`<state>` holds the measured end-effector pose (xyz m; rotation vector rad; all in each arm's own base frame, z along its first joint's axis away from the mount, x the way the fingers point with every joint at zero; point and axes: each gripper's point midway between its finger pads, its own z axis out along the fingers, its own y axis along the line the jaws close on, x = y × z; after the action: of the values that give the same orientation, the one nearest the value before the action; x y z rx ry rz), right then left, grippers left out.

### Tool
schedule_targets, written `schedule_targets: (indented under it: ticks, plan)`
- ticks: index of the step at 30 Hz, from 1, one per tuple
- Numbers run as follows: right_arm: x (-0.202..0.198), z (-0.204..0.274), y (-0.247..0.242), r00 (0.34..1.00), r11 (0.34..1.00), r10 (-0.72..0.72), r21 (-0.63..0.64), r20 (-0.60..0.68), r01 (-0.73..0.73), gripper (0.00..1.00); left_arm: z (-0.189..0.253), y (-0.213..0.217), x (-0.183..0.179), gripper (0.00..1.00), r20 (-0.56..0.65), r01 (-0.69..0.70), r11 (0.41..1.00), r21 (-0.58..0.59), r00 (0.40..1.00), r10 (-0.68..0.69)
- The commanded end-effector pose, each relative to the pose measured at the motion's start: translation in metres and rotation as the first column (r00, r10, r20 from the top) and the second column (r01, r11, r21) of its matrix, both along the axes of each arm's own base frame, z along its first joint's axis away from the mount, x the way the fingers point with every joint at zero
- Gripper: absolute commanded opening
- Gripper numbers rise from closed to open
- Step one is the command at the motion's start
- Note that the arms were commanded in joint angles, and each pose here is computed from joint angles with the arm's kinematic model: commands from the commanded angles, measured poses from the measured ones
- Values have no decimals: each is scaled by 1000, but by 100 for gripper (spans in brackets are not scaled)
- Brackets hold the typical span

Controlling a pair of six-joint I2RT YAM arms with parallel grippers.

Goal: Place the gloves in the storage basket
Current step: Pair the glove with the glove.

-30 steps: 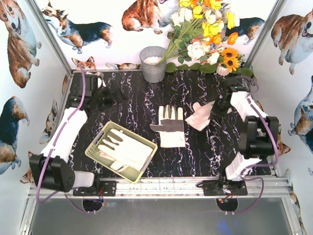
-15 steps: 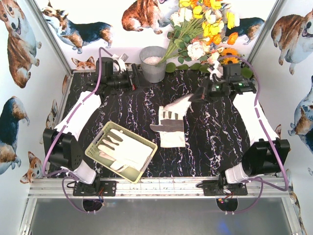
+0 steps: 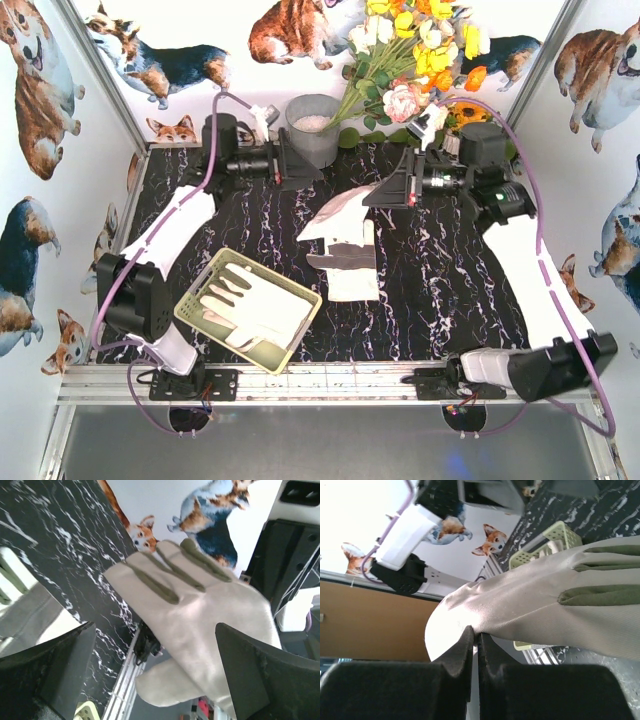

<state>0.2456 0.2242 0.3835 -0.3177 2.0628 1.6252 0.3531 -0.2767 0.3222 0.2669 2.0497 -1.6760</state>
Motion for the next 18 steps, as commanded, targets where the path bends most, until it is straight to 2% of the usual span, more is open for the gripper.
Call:
schedule_targets:
  ticks: [1, 4, 10, 18]
  plan:
    - [-26, 35, 2, 990, 994, 68, 77, 124, -78, 0, 13, -19, -38, 100, 24, 139, 988, -68, 990, -138]
    - [-33, 39, 1, 986, 994, 68, 78, 150, -80, 0, 21, -29, -58, 100, 12, 192, 973, -127, 981, -192]
    - [-35, 36, 1, 983, 993, 78, 79, 163, -92, 0, 47, -29, -78, 100, -15, 211, 941, -265, 975, -223]
    - [-33, 37, 5, 979, 990, 92, 86, 184, -109, 0, 44, -34, -100, 100, -55, 267, 927, -263, 955, -291]
